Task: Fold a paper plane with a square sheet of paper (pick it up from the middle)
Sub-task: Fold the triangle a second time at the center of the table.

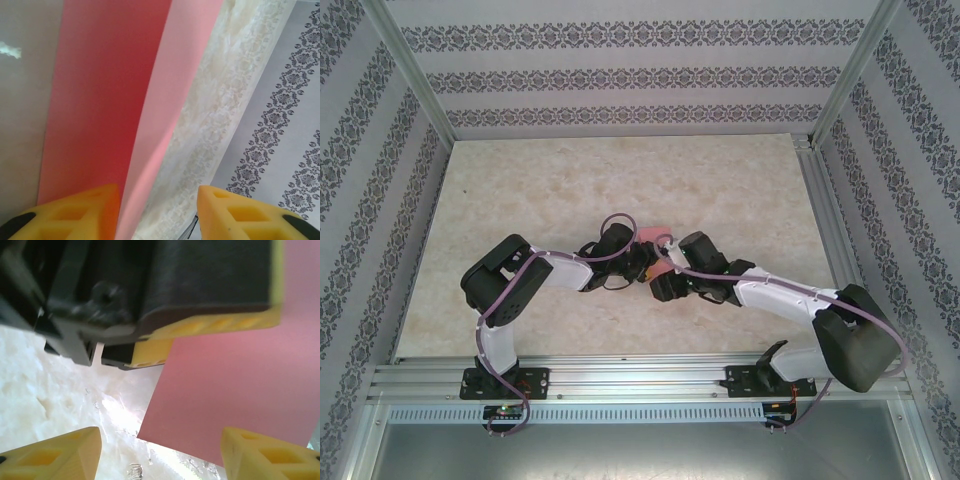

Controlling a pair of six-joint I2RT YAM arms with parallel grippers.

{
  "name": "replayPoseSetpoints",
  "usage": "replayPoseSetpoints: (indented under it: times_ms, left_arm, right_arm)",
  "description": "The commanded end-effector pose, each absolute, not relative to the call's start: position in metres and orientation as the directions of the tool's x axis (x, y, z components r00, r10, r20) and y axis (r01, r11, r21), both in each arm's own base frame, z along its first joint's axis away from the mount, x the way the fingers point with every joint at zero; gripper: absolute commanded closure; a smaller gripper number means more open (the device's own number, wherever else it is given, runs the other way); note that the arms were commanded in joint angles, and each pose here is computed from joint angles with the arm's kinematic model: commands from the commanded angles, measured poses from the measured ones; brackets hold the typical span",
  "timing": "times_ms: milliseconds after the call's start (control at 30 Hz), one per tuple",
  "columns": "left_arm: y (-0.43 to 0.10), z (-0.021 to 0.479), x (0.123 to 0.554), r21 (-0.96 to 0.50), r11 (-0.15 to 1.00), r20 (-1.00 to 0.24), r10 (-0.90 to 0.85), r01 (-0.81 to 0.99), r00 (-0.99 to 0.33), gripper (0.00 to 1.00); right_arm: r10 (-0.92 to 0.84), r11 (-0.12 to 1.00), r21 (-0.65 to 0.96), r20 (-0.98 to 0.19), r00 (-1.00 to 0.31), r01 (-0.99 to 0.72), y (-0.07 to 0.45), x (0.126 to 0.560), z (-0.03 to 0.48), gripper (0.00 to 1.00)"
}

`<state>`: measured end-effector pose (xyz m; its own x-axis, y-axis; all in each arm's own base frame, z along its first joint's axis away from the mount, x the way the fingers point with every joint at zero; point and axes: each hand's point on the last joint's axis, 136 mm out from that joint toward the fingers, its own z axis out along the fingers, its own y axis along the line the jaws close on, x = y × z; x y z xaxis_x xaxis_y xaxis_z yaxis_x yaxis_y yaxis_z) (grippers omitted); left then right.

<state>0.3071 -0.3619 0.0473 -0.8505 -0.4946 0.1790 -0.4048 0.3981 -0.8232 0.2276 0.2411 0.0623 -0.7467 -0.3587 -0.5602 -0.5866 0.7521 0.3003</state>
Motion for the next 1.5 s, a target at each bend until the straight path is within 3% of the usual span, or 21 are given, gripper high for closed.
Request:
replayPoseSetpoints:
  times_ms: [0, 167, 433, 633, 767, 1033, 1300, 1467]
  left_arm:
    - [-0.373, 0.054, 0.31, -0.847, 0.361, 0.181, -0.495, -0.391, -0.85, 0.53]
    - [-0.373, 0.053, 0.31, -0.845, 0.363, 0.184, -0.493, -0.393, -0.851, 0.54]
    - [-0.374, 0.054, 0.31, -0.846, 0.36, 0.188, -0.49, -0.394, -0.851, 0.54]
    - [-0.375, 0.054, 0.31, -0.845, 0.361, 0.19, -0.487, -0.395, -0.852, 0.54]
    - [-0.375, 0.054, 0.31, -0.845, 0.36, 0.19, -0.487, -0.394, -0.853, 0.54]
    - [-0.375, 0.057, 0.311, -0.846, 0.367, 0.181, -0.484, -0.387, -0.856, 0.54]
    - [-0.368, 0.064, 0.313, -0.837, 0.416, 0.126, -0.485, -0.355, -0.865, 0.52]
    - [-0.341, 0.073, 0.318, -0.813, 0.48, 0.049, -0.508, -0.33, -0.86, 0.46]
  right_arm:
    - [-0.372, 0.799, 0.112, -0.679, -0.633, -0.591, 0.228, 0.245, 0.071, 0.33]
    - [-0.389, 0.77, 0.06, -0.745, -0.541, -0.636, 0.233, 0.238, 0.078, 0.3]
    - [-0.499, 0.727, 0.018, -0.674, -0.545, -0.687, 0.249, 0.231, 0.056, 0.3]
    - [-0.507, 0.746, -0.042, -0.684, -0.525, -0.665, 0.247, 0.243, 0.052, 0.3]
    - [-0.511, 0.744, -0.048, -0.683, -0.522, -0.666, 0.248, 0.247, 0.054, 0.42]
    - [-0.494, 0.733, 0.039, -0.656, -0.571, -0.679, 0.252, 0.243, 0.05, 0.78]
    - [-0.467, 0.734, 0.108, -0.636, -0.614, -0.671, 0.253, 0.243, 0.055, 0.94]
    - [-0.421, 0.714, 0.218, -0.626, -0.657, -0.666, 0.263, 0.237, 0.064, 0.98]
